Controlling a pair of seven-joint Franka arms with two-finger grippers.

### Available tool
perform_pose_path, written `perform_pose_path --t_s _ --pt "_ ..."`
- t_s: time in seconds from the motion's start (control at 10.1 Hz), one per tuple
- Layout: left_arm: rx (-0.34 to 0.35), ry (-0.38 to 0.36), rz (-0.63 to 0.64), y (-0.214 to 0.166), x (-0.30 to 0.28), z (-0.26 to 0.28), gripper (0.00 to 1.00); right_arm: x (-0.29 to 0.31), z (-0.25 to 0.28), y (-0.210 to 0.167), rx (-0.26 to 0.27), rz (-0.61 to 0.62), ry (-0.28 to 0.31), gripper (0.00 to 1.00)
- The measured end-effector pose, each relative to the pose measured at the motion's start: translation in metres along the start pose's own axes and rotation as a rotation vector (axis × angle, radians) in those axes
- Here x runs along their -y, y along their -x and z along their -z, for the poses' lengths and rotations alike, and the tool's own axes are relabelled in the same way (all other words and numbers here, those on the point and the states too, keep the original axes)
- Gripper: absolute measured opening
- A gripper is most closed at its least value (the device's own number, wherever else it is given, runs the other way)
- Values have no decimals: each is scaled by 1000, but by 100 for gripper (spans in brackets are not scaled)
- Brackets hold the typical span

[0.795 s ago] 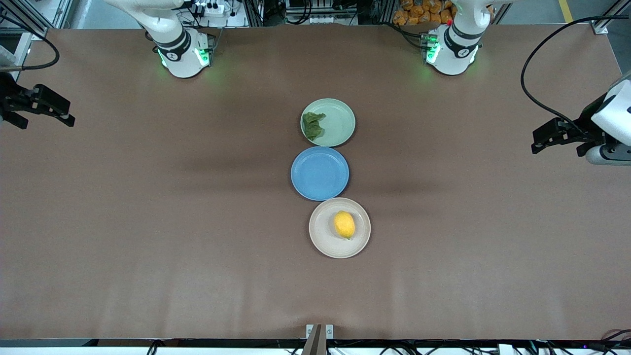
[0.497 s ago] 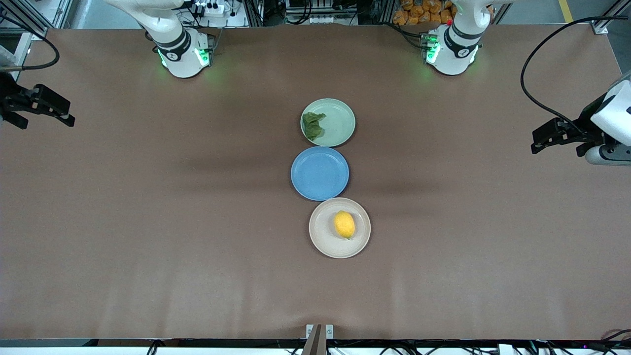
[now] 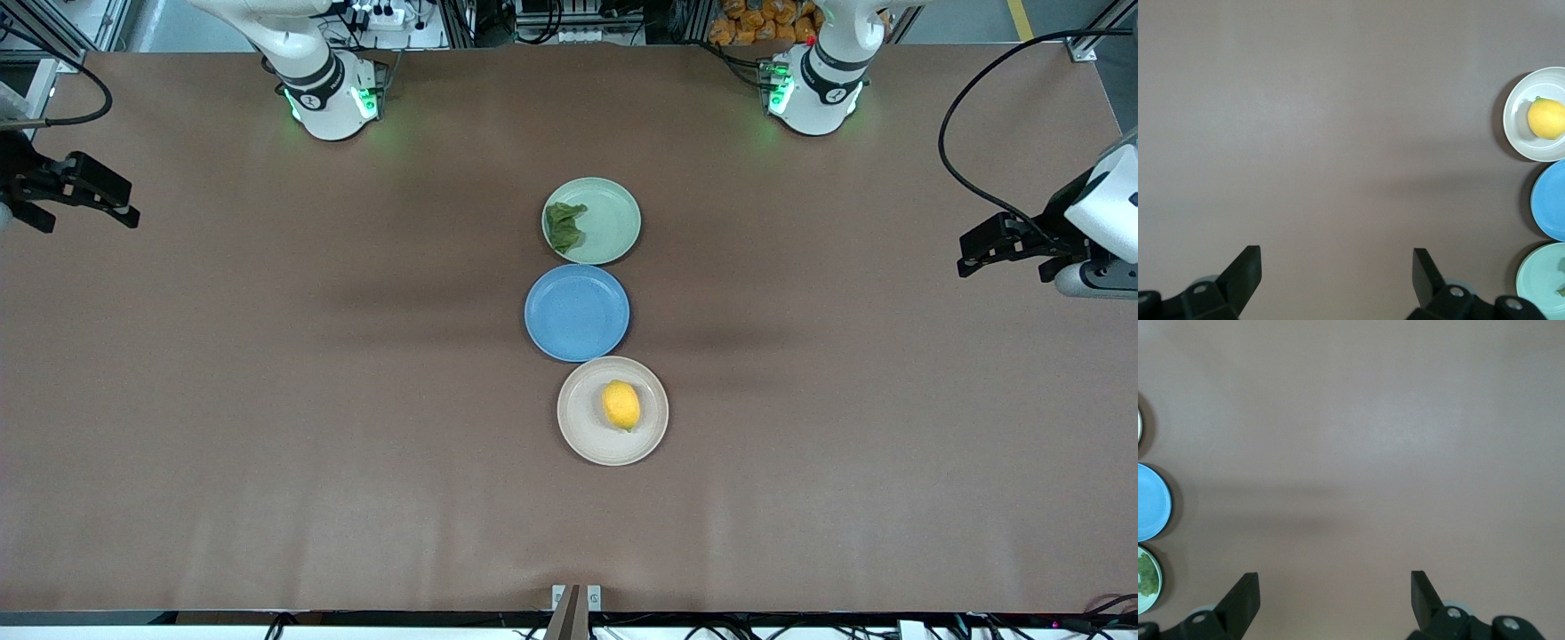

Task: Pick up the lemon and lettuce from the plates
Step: 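Move the left gripper toward the lemon while the right gripper approaches the lettuce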

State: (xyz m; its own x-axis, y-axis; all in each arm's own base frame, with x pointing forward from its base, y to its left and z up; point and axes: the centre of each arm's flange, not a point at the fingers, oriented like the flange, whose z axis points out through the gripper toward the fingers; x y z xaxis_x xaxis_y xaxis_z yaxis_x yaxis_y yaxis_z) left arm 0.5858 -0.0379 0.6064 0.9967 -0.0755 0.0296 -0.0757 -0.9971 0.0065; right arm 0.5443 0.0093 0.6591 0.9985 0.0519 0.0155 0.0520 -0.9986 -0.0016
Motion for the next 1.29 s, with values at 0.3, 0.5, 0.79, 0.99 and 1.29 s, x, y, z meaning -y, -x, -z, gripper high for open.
perform_pose_path --t_s 0.3,0.5,0.79,0.99,1.29 --pt "8 1 -2 -1 -1 -4 100 13 -1 -1 3 1 -1 100" --pt "26 3 -7 -5 -3 -15 100 23 -6 -3 11 11 -2 100" --pt "60 13 -50 -21 -28 -49 100 57 -23 -9 44 -20 -2 100" --pt "59 22 -105 -36 -72 -83 100 88 -38 -11 67 -60 -2 100" --pt "39 112 -119 -56 -122 -131 100 134 -67 -9 103 -76 2 100"
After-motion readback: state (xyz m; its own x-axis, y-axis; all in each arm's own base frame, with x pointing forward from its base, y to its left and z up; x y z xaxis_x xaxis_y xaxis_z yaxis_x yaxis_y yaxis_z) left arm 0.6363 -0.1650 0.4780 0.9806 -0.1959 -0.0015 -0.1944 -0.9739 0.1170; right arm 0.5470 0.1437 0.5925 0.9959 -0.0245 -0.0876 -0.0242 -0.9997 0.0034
